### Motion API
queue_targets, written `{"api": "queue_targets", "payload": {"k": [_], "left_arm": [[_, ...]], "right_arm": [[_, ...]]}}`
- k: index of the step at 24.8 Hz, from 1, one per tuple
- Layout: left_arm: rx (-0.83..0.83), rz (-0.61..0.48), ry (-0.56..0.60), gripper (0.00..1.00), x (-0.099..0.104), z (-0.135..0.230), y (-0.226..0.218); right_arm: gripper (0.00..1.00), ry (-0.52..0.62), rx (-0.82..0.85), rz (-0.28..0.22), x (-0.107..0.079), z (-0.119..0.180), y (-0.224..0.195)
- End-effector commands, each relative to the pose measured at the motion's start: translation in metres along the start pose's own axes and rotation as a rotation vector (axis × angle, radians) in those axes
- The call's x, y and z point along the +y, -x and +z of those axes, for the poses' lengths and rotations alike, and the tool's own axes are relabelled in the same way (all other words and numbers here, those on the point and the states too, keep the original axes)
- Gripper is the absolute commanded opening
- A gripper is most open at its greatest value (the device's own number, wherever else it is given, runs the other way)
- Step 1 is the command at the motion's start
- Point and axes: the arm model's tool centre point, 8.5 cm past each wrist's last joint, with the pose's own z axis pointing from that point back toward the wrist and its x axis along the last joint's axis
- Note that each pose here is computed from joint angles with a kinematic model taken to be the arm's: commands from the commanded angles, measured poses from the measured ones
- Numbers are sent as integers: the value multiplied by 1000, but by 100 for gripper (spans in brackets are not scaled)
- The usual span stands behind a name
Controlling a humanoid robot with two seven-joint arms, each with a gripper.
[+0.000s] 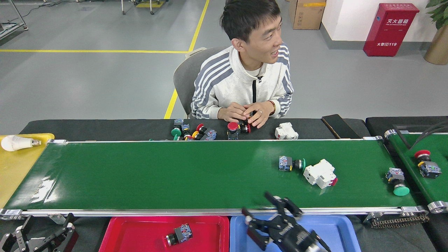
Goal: Pick switch part from conveyor to tray
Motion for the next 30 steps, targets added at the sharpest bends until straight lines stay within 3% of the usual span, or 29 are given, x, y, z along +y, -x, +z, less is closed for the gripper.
{"api": "queue_targets", "payload": {"k": [1, 4, 10, 12, 15, 22, 30], "left_arm": [[-1, -16, -9, 100, 6, -1, 6], [-7, -14, -14, 100, 7, -4, 4], [-5, -13, -18, 100, 8, -5, 4], [-3, -12, -20, 100, 9, -6, 5], [-3, -11, -8, 100, 5, -3, 5], [1, -8, -12, 100, 6, -3, 5], [3, -9, -15, 100, 7, -5, 5]], "right_arm": [[90, 90, 266, 23, -16, 14, 31], [93, 76, 383, 63, -15, 16, 61], [95, 74, 378, 97, -36, -36, 71], [96, 44, 355, 140, -27, -49, 65], [97, 8, 293, 164, -17, -68, 44], [97, -54, 192, 175, 0, -89, 9], [98, -53, 165, 187, -10, -129, -1]]}}
